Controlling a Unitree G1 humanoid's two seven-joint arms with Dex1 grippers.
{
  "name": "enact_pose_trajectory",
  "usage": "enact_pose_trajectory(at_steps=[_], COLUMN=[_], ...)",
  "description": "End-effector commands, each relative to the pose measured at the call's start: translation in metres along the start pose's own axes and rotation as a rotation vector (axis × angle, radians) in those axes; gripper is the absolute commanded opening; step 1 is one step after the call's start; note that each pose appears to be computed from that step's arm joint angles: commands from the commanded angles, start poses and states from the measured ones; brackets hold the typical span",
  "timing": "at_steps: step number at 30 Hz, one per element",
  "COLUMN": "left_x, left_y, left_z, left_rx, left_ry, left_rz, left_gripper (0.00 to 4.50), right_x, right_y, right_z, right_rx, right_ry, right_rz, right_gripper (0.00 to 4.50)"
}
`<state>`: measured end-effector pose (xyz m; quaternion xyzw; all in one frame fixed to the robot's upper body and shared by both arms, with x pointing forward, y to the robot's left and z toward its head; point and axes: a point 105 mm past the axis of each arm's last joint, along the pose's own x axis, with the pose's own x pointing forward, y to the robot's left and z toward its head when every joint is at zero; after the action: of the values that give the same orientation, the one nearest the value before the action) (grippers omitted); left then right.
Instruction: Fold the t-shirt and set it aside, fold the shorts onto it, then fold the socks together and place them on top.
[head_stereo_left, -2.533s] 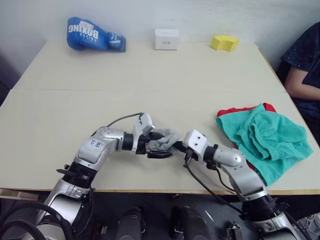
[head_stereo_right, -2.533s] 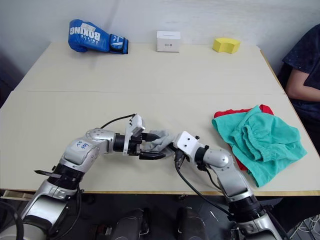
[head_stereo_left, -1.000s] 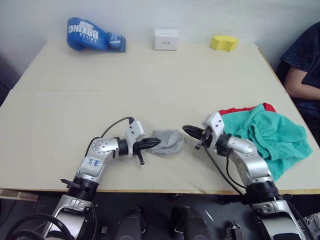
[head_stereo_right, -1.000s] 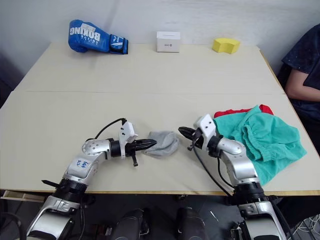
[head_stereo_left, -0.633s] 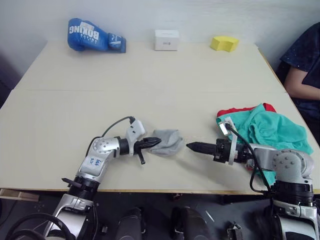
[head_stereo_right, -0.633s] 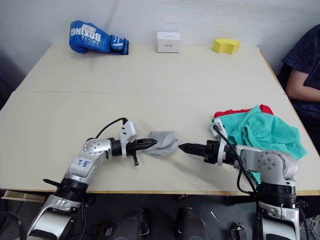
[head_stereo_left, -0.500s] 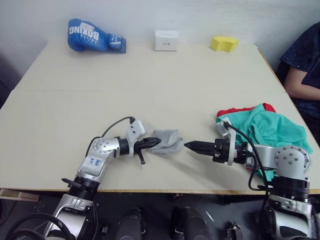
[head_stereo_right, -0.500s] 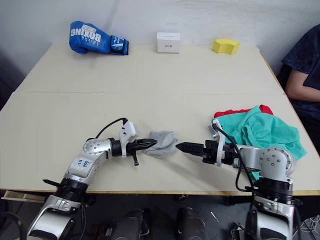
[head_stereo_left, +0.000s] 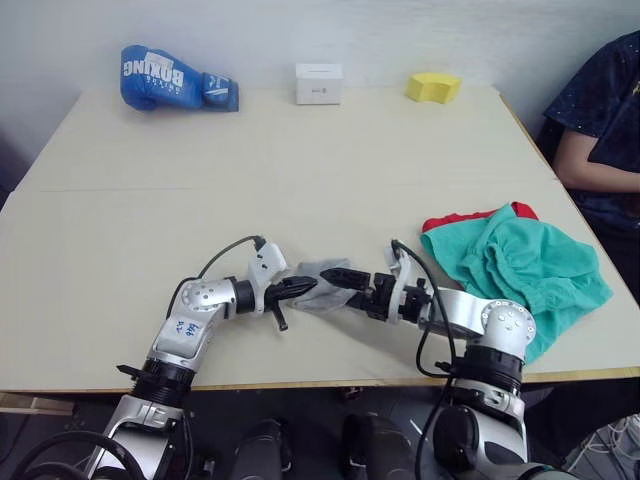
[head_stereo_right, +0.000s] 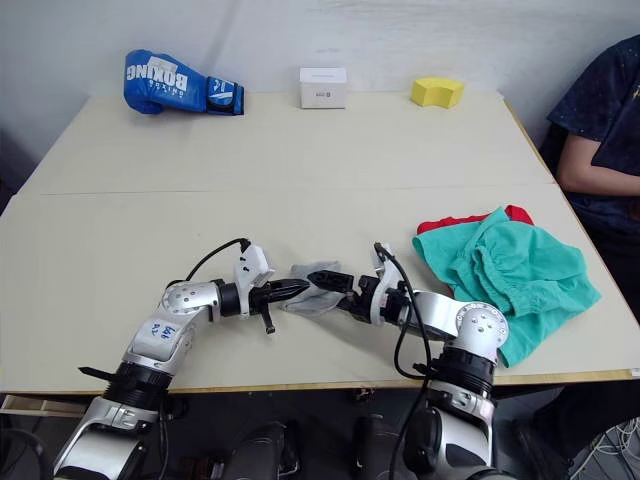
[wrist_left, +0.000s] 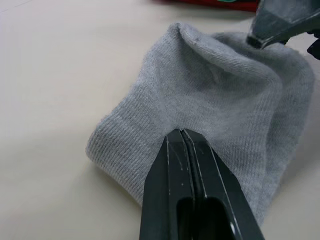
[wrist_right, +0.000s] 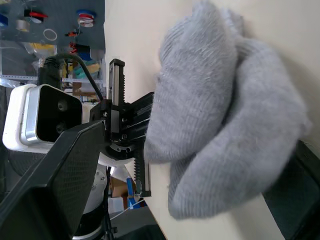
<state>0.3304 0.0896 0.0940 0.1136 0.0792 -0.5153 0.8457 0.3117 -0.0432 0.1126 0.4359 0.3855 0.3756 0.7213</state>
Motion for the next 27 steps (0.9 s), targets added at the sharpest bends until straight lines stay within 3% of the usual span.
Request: enact_pose_trajectory(at_steps=[1, 9, 12, 16, 17, 21, 23, 27], left_x=[0.002, -0.001, -0.002, -0.009, -0.012, -0.03, -0.038, -0.046], left_y=[-0.008, -0.009, -0.01, -0.006, -0.007, -0.017, -0.023, -0.035], left_z=[-0.021, -0.024, -0.022, 0.0, 0.015, 0.06, 0.078, 0.103], left_rx=[-0.037, -0.044, -0.044, -0.027, -0.019, 0.086, 0.074, 0.083], left_ry=[0.075, 0.078, 0.067, -0.024, -0.077, -0.22, -0.28, -0.353], left_rz=[-0.005, 0.004, -0.004, -0.005, -0.026, -0.103, -0.145, -0.204], left_gripper=[0.0, 0.0, 0.0, 0.0, 0.18, 1.19, 1.83, 3.03], right_x=[0.014, 0.01, 0.004, -0.013, -0.022, -0.057, -0.081, -0.133], right_y=[-0.001, -0.005, -0.011, -0.007, 0.003, 0.038, 0.057, 0.062], right_z=[-0.015, 0.002, 0.0, 0.003, 0.006, 0.014, 0.025, 0.04], right_rx=[0.029, 0.057, 0.056, 0.014, -0.025, -0.166, -0.215, -0.272], right_ry=[0.08, 0.01, -0.001, -0.064, -0.09, -0.198, -0.321, -0.552], right_rz=[-0.009, -0.037, -0.048, 0.006, 0.059, 0.212, 0.29, 0.295], right_gripper=[3.87, 1.1, 0.3, 0.15, 0.15, 0.14, 0.14, 0.14])
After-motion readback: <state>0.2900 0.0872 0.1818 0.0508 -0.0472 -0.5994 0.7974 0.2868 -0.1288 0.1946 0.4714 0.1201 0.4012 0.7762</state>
